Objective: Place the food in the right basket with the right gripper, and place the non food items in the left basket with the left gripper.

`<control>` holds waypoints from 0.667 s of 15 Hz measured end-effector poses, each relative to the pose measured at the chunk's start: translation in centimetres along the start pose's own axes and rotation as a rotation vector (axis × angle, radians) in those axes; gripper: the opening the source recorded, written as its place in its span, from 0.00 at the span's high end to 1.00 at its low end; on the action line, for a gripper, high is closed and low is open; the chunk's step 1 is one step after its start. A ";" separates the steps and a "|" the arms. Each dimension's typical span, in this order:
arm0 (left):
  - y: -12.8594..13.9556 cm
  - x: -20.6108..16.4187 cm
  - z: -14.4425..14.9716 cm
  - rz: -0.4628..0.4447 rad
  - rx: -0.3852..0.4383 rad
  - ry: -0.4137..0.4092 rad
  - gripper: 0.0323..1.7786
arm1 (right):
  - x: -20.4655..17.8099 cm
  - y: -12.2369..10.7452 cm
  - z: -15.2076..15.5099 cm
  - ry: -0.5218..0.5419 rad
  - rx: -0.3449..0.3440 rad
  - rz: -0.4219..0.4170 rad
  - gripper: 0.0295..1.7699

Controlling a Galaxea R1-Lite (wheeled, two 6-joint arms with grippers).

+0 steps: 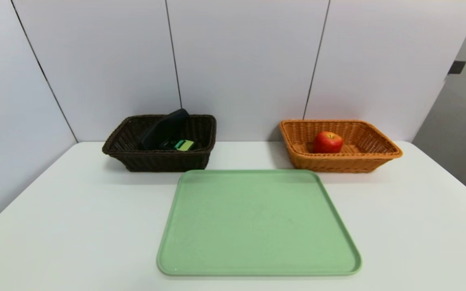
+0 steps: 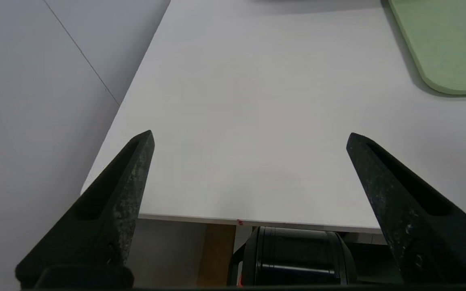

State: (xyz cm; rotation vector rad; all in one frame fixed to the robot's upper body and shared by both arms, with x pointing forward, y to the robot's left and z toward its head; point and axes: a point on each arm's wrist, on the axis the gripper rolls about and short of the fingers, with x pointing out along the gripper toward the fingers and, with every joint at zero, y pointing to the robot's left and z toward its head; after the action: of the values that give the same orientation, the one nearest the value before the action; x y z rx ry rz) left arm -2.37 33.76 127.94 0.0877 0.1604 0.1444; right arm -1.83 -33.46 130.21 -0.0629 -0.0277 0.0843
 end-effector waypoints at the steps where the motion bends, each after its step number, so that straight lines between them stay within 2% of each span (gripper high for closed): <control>1: 0.0 0.0 -0.3 -0.004 -0.004 -0.028 0.05 | 0.3 -0.1 -0.4 -0.051 -0.021 -0.028 0.04; 4: -0.3 0.9 -0.5 -0.012 -0.018 -0.126 0.05 | 1.5 -0.2 -1.0 -0.207 -0.081 -0.094 0.04; 7: -0.7 3.3 -0.7 -0.008 -0.032 -0.234 0.05 | 3.5 -0.3 -2.3 -0.289 -0.102 -0.104 0.04; 10: -1.1 5.8 -1.5 -0.007 -0.045 -0.350 0.05 | 6.1 -0.3 -5.1 -0.359 -0.116 -0.099 0.04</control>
State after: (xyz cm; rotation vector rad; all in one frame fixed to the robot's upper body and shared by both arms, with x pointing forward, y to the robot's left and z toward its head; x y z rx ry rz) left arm 3.26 33.64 125.51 0.0668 -0.1919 0.1233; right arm 4.38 -33.60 125.30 -0.1620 -0.3941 -0.0064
